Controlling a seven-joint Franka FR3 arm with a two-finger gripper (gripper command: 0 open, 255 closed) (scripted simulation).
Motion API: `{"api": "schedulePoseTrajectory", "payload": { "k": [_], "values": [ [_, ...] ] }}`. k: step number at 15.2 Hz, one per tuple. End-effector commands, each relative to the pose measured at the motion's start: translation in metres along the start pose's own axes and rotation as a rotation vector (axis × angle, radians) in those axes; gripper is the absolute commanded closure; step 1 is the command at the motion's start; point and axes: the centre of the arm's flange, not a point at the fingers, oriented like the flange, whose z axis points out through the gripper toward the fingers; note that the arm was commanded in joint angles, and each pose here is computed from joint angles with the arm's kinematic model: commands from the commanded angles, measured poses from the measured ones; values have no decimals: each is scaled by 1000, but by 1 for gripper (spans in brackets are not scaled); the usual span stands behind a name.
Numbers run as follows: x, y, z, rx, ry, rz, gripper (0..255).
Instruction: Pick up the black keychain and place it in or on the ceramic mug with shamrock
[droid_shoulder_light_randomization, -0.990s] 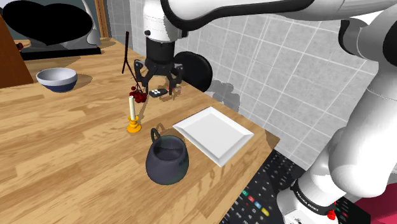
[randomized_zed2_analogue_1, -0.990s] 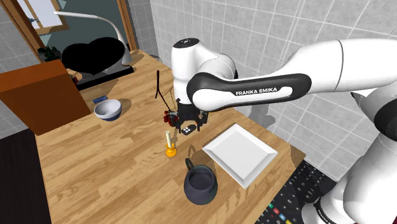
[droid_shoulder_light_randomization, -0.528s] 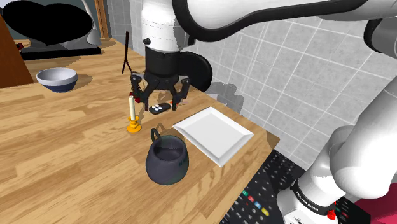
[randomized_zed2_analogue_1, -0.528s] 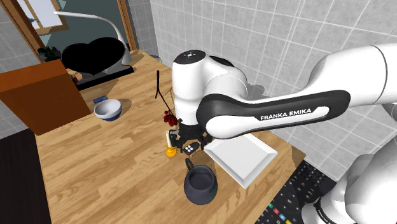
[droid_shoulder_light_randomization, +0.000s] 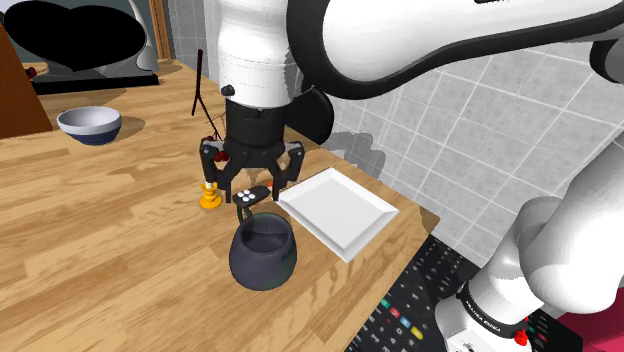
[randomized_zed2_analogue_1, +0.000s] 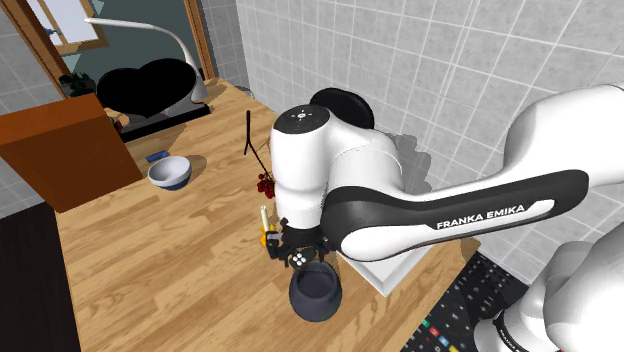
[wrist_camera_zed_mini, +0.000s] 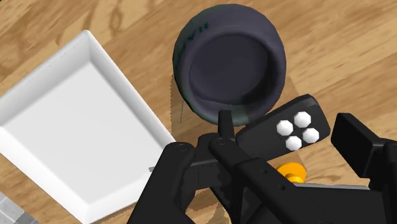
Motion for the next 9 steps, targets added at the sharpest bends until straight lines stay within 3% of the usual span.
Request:
{"api": "schedulePoseTrajectory", "payload": {
  "k": [1, 9],
  "values": [
    [0, 0, 11, 0, 0, 0, 255],
    [-1, 1, 53, 0, 0, 0, 255]
  ]
}}
